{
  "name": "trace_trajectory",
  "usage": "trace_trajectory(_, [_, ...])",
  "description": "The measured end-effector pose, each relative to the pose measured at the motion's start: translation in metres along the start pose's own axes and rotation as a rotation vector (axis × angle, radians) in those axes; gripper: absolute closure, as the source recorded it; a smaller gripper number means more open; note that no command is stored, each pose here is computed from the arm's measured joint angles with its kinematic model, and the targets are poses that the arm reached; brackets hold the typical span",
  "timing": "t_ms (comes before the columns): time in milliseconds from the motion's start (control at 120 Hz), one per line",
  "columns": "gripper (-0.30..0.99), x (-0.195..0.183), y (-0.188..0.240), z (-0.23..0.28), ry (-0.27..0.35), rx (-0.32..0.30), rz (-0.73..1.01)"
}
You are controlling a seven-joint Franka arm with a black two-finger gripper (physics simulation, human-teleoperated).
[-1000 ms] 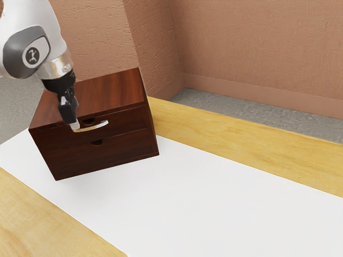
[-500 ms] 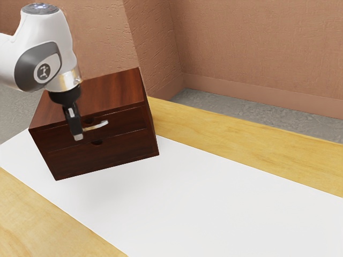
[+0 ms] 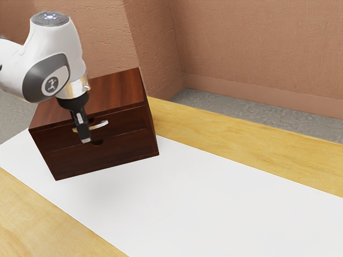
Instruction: Pull the drawer handle with one arm to open the drawer
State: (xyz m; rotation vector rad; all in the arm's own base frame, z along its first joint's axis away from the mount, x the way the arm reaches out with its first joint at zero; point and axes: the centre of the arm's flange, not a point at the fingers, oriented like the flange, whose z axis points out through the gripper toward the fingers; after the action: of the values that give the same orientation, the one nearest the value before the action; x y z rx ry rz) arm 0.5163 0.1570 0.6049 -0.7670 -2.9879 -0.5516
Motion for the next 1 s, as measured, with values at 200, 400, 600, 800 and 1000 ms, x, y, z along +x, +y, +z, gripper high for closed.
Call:
trace_trajectory(200, [0.12,0.003,-0.004,0.009,-0.031,-0.022,-0.005])
trace_trajectory(400, [0.13,-0.008,-0.009,0.018,-0.041,-0.060,0.048])
trace_trajectory(600, [0.14,-0.011,-0.009,0.027,-0.045,-0.099,0.085])
trace_trajectory(800, [0.14,-0.006,0.002,0.034,-0.064,-0.124,0.080])
trace_trajectory(1000, [0.15,-0.004,0.014,0.047,-0.077,-0.134,0.070])
